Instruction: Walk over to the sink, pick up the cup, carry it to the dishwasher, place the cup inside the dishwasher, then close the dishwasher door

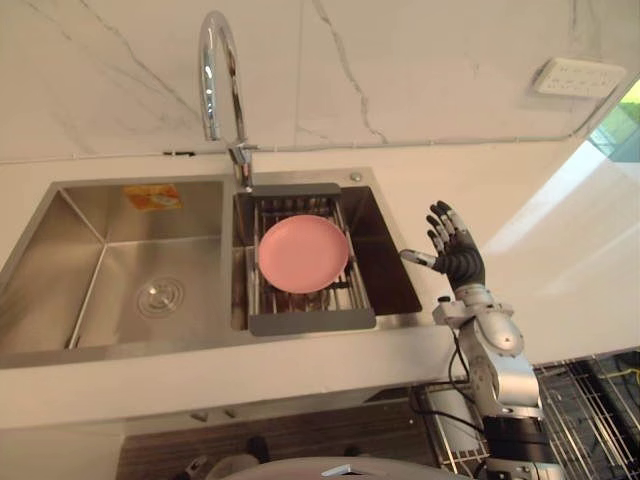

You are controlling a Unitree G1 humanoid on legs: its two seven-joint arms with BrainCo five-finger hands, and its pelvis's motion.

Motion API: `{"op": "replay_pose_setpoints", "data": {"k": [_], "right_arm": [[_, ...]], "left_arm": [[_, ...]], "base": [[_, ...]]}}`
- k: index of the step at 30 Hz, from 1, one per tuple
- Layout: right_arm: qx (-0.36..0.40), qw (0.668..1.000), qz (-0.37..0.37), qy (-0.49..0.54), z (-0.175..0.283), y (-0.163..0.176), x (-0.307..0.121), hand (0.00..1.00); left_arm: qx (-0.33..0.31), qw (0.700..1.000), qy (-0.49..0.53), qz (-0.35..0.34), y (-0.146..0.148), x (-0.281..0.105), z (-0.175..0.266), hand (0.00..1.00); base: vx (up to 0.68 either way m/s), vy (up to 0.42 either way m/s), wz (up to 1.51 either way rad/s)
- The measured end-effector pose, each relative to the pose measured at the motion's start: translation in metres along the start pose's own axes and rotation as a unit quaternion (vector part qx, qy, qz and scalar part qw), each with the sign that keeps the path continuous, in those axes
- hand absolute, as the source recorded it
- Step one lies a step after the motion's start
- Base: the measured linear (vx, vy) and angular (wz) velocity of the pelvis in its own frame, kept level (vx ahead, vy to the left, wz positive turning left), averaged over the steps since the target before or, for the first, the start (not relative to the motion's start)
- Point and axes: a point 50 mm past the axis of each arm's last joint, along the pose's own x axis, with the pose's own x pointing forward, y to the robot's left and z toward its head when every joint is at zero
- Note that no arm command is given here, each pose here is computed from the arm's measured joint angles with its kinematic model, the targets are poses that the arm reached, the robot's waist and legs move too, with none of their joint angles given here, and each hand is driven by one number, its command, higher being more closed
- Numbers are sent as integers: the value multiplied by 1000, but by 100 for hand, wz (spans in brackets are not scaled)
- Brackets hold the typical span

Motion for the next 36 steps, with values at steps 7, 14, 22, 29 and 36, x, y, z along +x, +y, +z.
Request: {"op": "replay_pose_setpoints", "data": {"k": [7, 14, 22, 29, 36], "right_arm": [[-194, 981, 19, 8, 4, 2, 15, 0], [-303, 947, 106, -27, 20, 19, 31, 0], [-370, 910, 171, -73, 31, 42, 43, 0], [-446, 856, 238, -108, 32, 64, 50, 0], [-494, 818, 274, -107, 23, 73, 54, 0]], "left_arm": [[-4, 1000, 7, 16, 5, 0, -2, 0], [-6, 1000, 13, 6, 7, 1, -5, 0], [-4, 1000, 5, -4, 6, 0, -2, 0], [-5, 1000, -1, -5, 5, 0, 2, 0], [-24, 1000, 13, -6, 8, 0, -2, 0]], "base": [[-13, -4, 4], [-53, 6, 4], [3, 2, 4], [17, -10, 15], [-16, 8, 12]]}}
